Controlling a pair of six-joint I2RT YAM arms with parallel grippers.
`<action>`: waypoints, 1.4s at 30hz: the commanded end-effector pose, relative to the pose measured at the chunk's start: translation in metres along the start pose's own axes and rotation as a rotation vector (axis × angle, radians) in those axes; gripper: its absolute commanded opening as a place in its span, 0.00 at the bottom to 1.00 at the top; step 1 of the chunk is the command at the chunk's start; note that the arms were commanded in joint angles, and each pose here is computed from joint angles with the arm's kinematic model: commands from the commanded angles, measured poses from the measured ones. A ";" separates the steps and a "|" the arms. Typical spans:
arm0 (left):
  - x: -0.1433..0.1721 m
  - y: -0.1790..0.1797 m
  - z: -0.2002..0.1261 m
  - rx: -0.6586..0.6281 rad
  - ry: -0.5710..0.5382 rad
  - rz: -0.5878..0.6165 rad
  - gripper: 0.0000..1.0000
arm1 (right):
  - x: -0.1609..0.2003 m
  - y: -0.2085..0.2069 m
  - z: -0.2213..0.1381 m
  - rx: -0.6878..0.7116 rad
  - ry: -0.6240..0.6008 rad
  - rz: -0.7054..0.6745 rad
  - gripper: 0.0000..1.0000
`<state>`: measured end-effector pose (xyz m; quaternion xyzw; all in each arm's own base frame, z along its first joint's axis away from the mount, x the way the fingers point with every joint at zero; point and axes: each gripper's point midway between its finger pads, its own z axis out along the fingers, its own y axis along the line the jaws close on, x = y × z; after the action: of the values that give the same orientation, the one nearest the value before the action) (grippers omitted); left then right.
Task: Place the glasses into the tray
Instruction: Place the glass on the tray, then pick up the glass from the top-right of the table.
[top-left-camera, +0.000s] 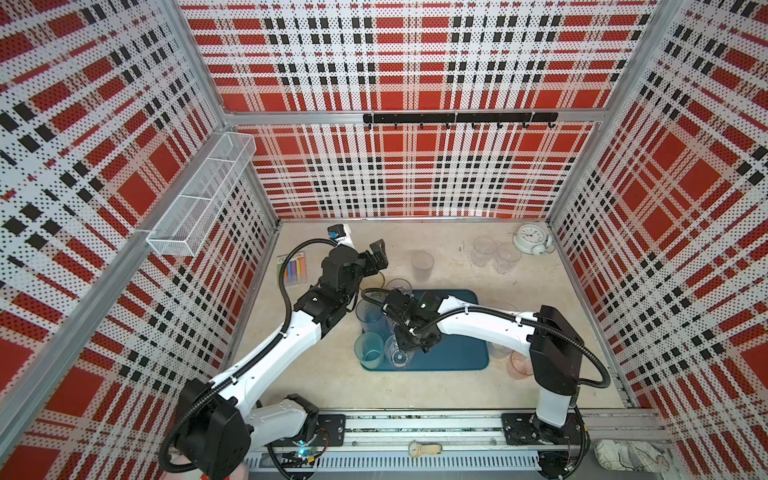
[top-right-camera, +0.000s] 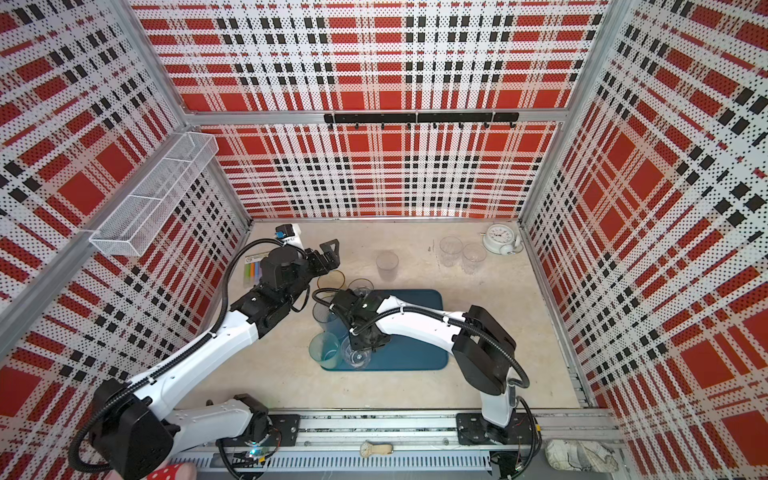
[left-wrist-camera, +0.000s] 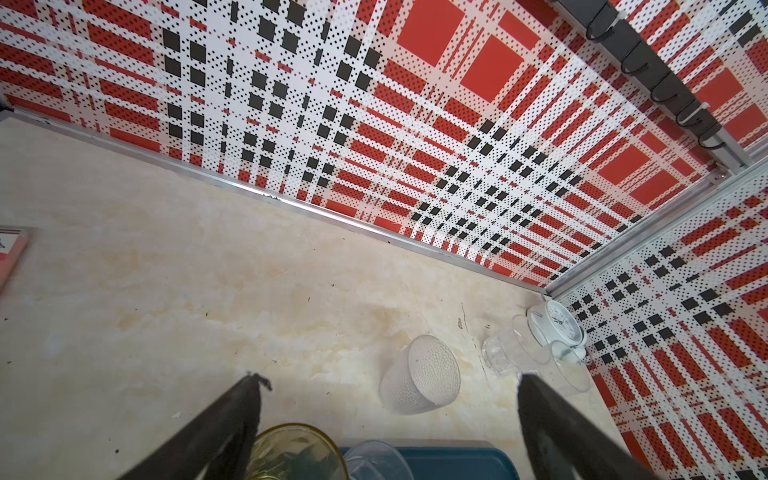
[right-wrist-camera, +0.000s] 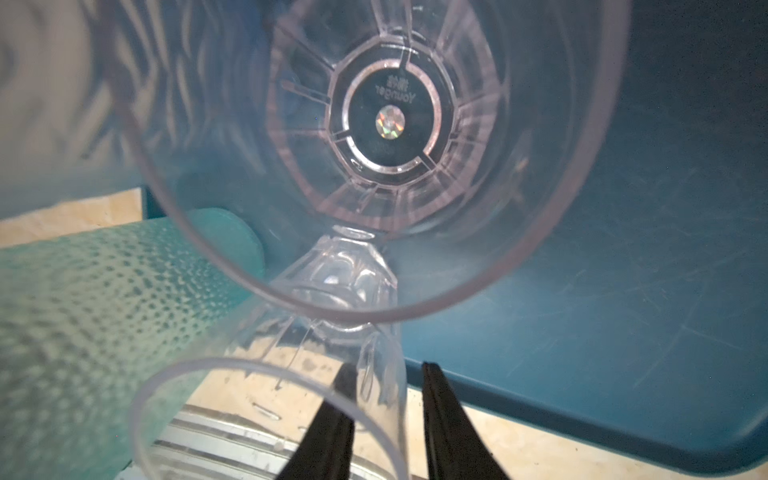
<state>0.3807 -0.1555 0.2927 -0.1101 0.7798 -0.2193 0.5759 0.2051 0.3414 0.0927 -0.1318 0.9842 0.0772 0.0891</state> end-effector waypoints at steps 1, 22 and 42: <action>-0.010 -0.008 0.000 0.022 -0.022 -0.004 0.98 | -0.025 -0.010 -0.041 -0.033 -0.102 0.033 0.36; 0.112 -0.158 0.019 0.270 0.241 0.240 0.98 | -0.060 -0.242 -0.115 0.213 -0.319 0.364 0.48; 0.177 -0.133 0.042 0.125 0.428 0.470 0.98 | -0.110 -0.356 -0.099 0.032 -0.484 0.728 0.49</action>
<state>0.3563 -0.3586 0.1997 0.1452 0.8667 -0.1662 0.4474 0.3656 0.0129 0.1518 0.2375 0.9344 0.0856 0.2512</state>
